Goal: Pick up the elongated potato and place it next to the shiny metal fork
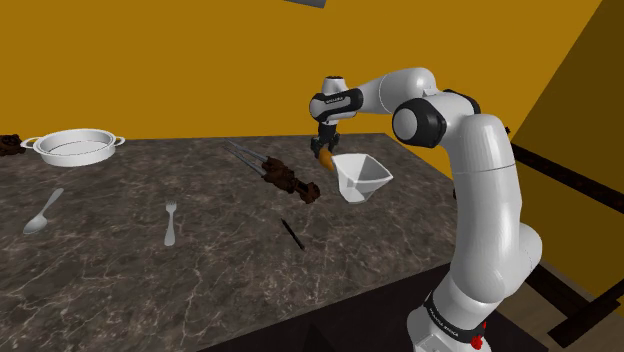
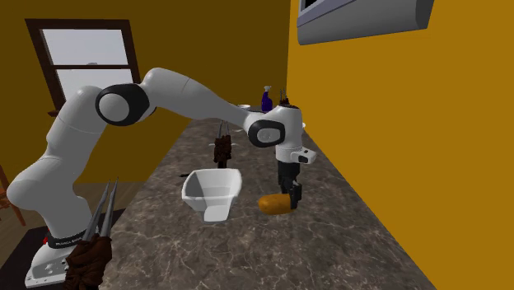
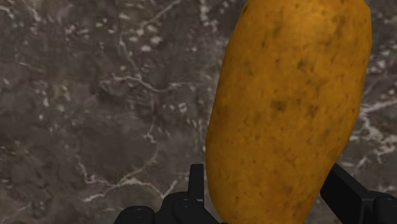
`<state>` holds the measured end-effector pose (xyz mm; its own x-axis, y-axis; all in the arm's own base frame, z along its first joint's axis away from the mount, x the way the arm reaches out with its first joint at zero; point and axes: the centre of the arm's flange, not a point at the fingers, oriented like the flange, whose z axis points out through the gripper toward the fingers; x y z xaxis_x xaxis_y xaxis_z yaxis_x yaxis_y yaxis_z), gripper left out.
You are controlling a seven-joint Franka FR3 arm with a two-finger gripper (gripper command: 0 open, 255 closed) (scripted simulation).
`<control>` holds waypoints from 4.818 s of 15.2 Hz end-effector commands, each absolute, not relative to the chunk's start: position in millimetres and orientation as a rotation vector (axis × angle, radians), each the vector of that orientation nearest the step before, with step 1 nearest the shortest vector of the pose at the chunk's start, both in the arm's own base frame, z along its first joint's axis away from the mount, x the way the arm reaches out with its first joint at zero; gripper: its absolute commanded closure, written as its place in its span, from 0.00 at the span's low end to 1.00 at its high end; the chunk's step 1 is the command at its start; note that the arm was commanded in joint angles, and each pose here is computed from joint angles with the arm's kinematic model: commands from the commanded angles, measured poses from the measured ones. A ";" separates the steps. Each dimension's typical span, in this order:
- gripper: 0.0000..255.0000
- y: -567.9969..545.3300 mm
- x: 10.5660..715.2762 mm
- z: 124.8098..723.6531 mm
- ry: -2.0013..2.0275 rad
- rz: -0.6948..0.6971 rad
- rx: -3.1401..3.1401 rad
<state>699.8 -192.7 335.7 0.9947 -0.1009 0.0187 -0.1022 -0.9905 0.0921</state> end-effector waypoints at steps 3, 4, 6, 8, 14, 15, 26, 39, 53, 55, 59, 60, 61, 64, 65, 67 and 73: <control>1.00 -192.5 699.6 335.0 -0.155 0.019 3.045; 1.00 -192.6 699.6 335.2 -0.155 0.019 3.045; 1.00 -192.7 699.7 334.9 -0.155 0.019 3.045; 1.00 -192.7 699.6 345.5 -0.155 0.019 3.045; 1.00 -192.7 699.7 377.2 -0.155 0.019 3.045; 1.00 -192.7 699.7 382.5 -0.155 0.019 3.045; 1.00 -192.7 699.7 440.6 -0.155 0.019 3.045; 1.00 -117.5 675.1 474.5 -0.155 0.019 3.045; 1.00 58.2 617.7 475.0 -0.155 0.019 3.045; 1.00 83.3 609.5 475.1 -0.155 0.019 3.045; 1.00 133.4 593.1 475.2 -0.155 0.019 3.045; 1.00 146.0 589.0 475.2 -0.155 0.019 3.045; 1.00 158.5 584.9 475.3 -0.155 0.019 3.045; 1.00 196.2 572.6 475.4 -0.155 0.019 3.045; 1.00 208.7 568.5 475.4 -0.155 0.019 3.045; 0.00 174.6 580.2 489.2 -0.028 0.190 2.791; 0.00 57.1 673.0 477.1 -0.768 -0.348 3.120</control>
